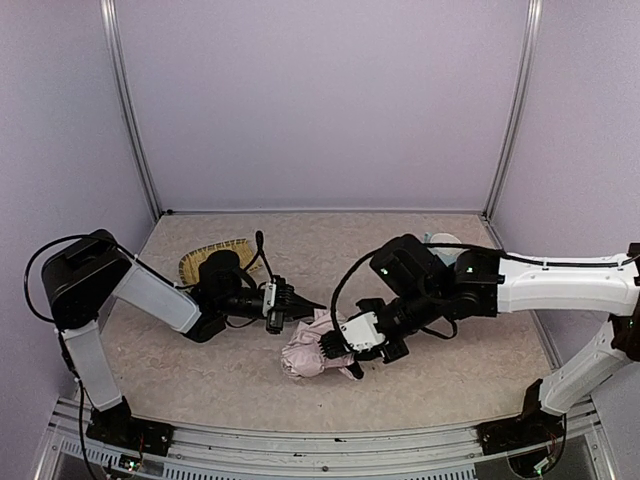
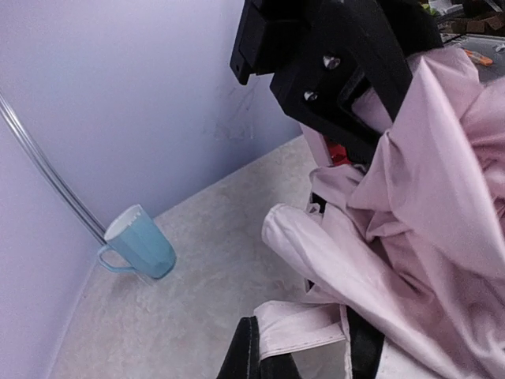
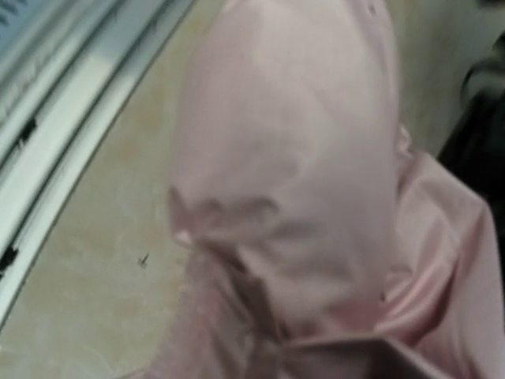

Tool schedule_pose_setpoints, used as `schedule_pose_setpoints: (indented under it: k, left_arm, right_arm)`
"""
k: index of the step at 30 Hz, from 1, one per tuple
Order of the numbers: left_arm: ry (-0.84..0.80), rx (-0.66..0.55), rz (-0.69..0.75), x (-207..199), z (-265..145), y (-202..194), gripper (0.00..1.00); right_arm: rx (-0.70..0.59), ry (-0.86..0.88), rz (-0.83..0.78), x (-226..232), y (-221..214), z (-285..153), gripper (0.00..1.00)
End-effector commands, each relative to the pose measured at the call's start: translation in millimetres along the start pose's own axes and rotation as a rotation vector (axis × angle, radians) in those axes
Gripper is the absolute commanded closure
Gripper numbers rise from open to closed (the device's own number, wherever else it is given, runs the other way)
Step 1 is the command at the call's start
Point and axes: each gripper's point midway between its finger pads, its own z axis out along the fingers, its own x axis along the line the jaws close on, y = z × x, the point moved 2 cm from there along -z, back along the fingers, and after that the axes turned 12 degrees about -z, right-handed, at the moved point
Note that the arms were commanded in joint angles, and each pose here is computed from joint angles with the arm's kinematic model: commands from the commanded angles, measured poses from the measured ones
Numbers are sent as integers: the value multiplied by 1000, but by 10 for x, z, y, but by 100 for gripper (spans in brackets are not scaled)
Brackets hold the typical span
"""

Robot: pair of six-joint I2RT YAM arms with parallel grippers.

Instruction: Put away the umbrella

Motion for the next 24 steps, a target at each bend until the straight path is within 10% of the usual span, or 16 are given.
schedule_pose_setpoints:
  k: [1, 18, 24]
  left_arm:
    - [245, 52, 106, 711, -246, 207, 100]
    - [400, 233, 48, 588, -245, -487, 99]
    - [656, 219, -104, 1052, -482, -570, 69]
  right_arm:
    - [-19, 402, 152, 1188, -116, 372, 100]
    - [359, 527, 408, 1714, -1175, 862, 100]
    - [433, 537, 445, 1780, -1352, 887, 100]
